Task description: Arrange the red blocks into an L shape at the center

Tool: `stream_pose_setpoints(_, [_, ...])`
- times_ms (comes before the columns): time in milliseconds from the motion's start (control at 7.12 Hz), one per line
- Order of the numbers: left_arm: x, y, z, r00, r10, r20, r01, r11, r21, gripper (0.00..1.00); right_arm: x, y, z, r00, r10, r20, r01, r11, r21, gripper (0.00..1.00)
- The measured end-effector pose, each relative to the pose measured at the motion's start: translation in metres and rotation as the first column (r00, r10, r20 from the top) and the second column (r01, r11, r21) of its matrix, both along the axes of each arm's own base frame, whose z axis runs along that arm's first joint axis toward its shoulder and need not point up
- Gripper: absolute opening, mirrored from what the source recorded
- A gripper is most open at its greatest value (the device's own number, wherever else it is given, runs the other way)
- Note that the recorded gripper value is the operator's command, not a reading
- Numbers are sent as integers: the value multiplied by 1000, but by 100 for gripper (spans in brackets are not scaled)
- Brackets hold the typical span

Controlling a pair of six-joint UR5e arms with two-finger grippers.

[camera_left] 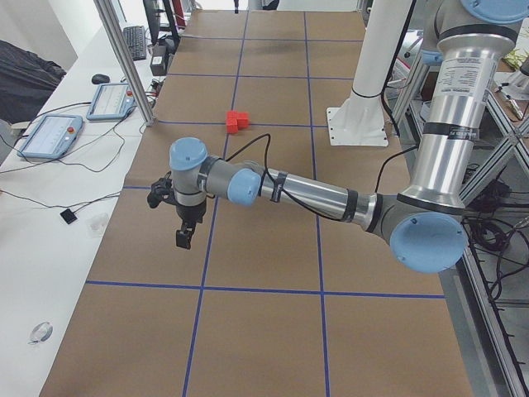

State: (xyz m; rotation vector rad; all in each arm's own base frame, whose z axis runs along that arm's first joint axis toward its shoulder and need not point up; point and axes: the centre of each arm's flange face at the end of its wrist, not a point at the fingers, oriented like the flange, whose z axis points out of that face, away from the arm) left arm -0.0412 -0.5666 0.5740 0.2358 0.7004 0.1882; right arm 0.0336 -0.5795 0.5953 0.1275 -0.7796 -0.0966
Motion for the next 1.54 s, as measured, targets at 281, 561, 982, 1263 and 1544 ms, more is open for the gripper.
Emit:
stream_pose_setpoints(281, [-46,41,59,997,61,-39,-60,997,48,100,20,35,34,999,15,-33,-16,1000,-26,99])
stream_pose_setpoints(561, [-53,69,91,999,35,-33,-34,999,23,100,26,55,42,998,31,-54,-33,999,-43,99])
stream_pose_setpoints(982, [-37,63,51,993,-107,50,110,991,-75,100,23,84,35,994,108,32,-103,985,-137,99])
stream_pose_setpoints(1263, [-25,67,31,990,-116,74,123,987,-99,100,22,103,26,987,146,61,-134,976,-170,99])
stream_pose_setpoints(1544, [-23,69,28,990,-117,74,124,987,-105,100,21,107,25,986,152,65,-139,974,-177,99])
